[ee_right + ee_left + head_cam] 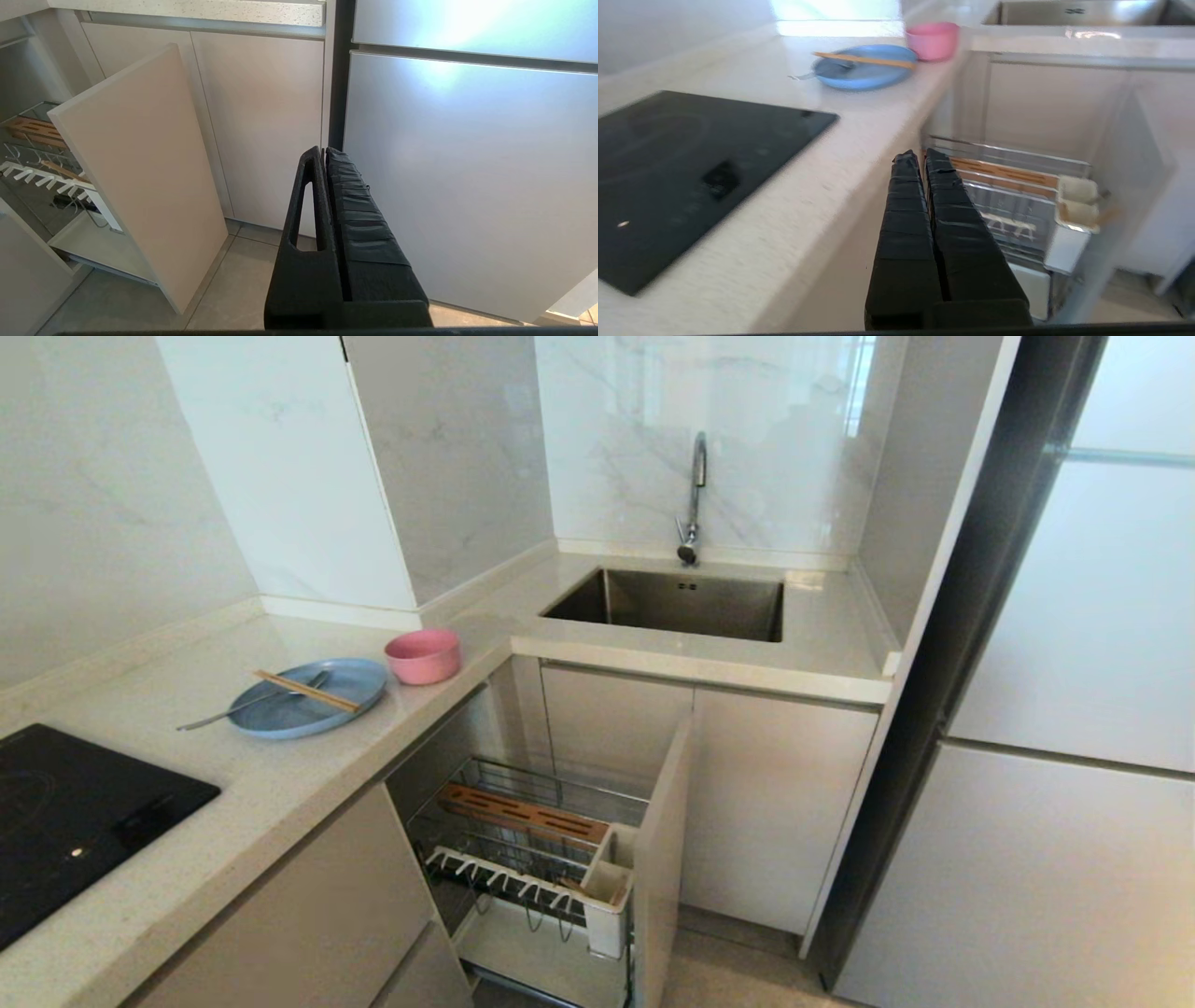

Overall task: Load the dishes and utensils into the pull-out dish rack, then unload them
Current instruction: Pick up the bowl and place it in the cupboard

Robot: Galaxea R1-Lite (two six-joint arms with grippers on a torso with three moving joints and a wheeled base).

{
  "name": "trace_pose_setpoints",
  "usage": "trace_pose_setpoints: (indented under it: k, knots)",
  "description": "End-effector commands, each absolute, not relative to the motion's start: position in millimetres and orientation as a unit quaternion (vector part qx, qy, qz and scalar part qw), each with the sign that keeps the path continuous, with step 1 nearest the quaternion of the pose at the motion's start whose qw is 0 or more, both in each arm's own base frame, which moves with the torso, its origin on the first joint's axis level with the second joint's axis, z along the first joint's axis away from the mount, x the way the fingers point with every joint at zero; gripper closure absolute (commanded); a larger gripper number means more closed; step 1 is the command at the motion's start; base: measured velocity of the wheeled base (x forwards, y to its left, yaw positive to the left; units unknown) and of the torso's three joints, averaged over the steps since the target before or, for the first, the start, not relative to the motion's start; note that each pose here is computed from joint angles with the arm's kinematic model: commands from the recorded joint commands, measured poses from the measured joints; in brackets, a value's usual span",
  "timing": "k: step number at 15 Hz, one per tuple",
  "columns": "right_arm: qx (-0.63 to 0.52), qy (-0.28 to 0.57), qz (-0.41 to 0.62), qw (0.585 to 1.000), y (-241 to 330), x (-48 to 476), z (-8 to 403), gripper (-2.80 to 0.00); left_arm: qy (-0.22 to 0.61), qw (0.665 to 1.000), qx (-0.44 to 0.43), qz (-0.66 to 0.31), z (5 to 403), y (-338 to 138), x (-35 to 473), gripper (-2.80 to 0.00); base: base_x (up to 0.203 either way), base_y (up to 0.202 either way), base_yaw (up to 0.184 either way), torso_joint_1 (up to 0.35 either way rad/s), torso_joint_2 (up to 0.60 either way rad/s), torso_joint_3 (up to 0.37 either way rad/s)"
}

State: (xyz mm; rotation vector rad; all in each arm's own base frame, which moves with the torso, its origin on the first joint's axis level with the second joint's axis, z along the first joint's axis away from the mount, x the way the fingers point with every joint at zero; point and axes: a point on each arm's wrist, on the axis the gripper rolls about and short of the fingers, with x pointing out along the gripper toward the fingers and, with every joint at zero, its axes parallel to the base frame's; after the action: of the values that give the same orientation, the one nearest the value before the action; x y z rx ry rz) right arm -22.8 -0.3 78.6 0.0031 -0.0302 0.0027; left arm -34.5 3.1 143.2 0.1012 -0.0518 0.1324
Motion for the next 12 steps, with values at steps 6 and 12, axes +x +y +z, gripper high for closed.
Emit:
trace_pose_setpoints:
  k: [6,12]
  knots:
    - [0.002,-0.012,0.002,1.000,0,-22,76,0.00,-0.012,0.999,0.029,0.043,103,2,-35,0.00,0.000,0.000,0.000,0.000,0.00,0.000]
    - [0.002,-0.011,0.002,1.000,0,-22,76,0.00,0.000,0.999,0.031,0.041,85,2,-27,0.00,0.000,0.000,0.000,0.000,0.00,0.000]
